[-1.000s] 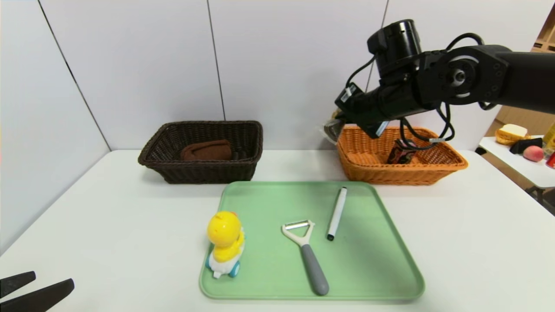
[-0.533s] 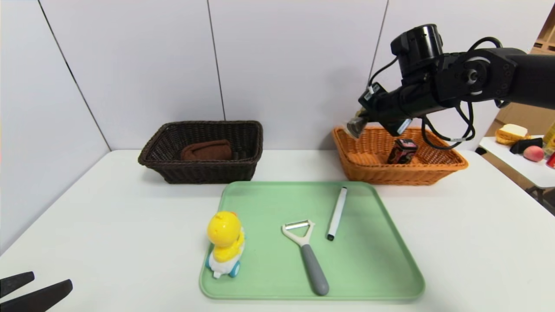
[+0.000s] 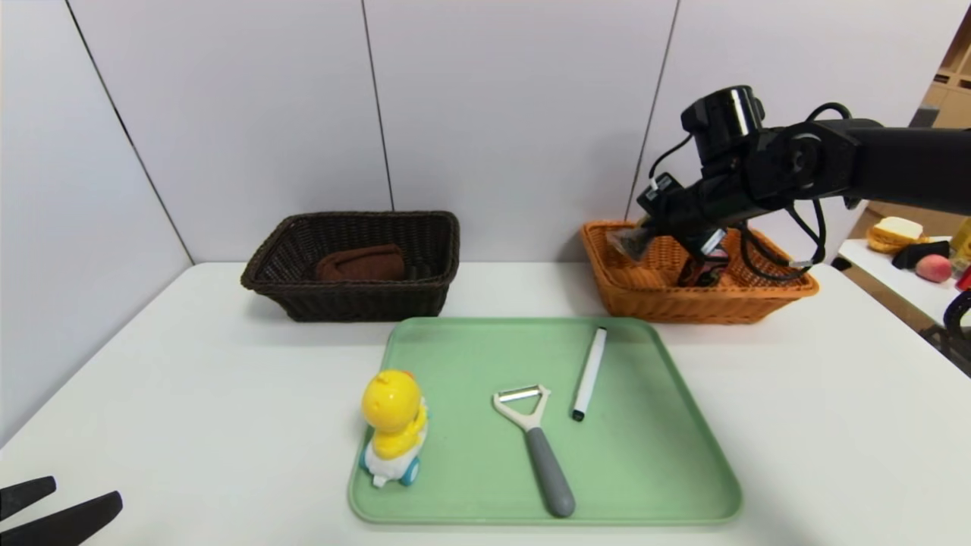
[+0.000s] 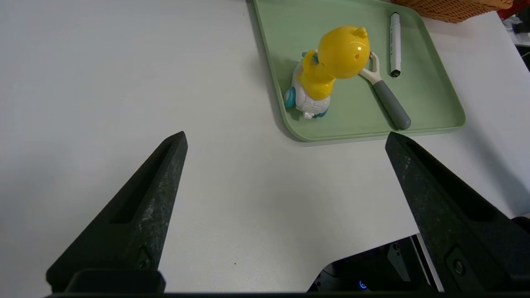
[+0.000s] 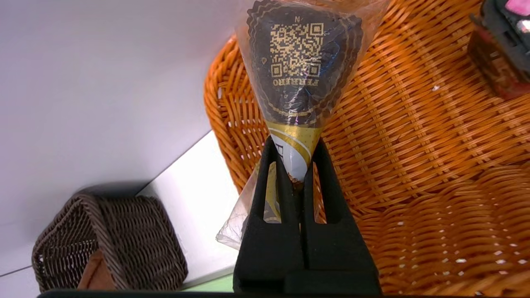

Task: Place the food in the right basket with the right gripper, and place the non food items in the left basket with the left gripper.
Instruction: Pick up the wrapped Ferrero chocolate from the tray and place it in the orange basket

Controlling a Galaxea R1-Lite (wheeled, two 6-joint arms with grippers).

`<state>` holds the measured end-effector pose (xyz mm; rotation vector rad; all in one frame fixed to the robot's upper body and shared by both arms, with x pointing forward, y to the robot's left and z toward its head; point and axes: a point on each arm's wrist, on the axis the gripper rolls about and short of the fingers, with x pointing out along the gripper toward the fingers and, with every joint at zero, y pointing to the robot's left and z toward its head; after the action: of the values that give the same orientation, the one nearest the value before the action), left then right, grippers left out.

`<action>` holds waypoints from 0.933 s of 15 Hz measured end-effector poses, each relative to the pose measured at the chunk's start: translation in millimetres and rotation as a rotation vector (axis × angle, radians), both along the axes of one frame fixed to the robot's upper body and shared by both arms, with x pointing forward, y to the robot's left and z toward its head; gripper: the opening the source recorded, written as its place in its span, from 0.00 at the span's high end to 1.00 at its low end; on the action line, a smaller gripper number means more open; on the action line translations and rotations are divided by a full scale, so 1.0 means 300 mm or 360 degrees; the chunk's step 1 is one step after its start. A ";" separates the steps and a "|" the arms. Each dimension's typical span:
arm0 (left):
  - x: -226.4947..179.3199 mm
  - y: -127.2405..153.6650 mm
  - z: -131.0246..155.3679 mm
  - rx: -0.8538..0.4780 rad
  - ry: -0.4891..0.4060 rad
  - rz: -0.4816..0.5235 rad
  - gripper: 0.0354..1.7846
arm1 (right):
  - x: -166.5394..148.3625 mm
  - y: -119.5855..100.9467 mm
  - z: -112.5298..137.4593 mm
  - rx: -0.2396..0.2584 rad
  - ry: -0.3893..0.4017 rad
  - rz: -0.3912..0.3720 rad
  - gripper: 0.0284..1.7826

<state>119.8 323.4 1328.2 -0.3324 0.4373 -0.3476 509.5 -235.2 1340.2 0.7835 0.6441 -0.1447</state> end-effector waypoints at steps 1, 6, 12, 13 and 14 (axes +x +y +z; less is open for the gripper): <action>-0.001 0.000 0.001 -0.0001 -0.0003 0.0000 0.06 | 0.009 -0.008 -0.013 0.0002 0.0014 -0.0014 0.98; -0.010 0.002 -0.001 -0.0003 -0.0010 0.0007 0.06 | 0.047 -0.035 -0.077 0.0012 0.0089 -0.0076 0.98; -0.018 0.003 -0.001 -0.0005 -0.0024 0.0011 0.06 | 0.080 -0.053 -0.139 0.0013 0.0154 -0.0116 0.98; -0.020 0.003 -0.001 -0.0006 -0.0024 0.0011 0.06 | 0.083 -0.058 -0.145 0.0013 0.0158 -0.0122 0.98; -0.022 0.004 -0.002 -0.0004 -0.0023 0.0011 0.06 | 0.086 -0.064 -0.149 0.0012 0.0162 -0.0130 0.98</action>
<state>113.2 324.5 1327.5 -0.3338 0.4213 -0.3439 535.4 -254.6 1295.5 0.8138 0.7094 -0.2578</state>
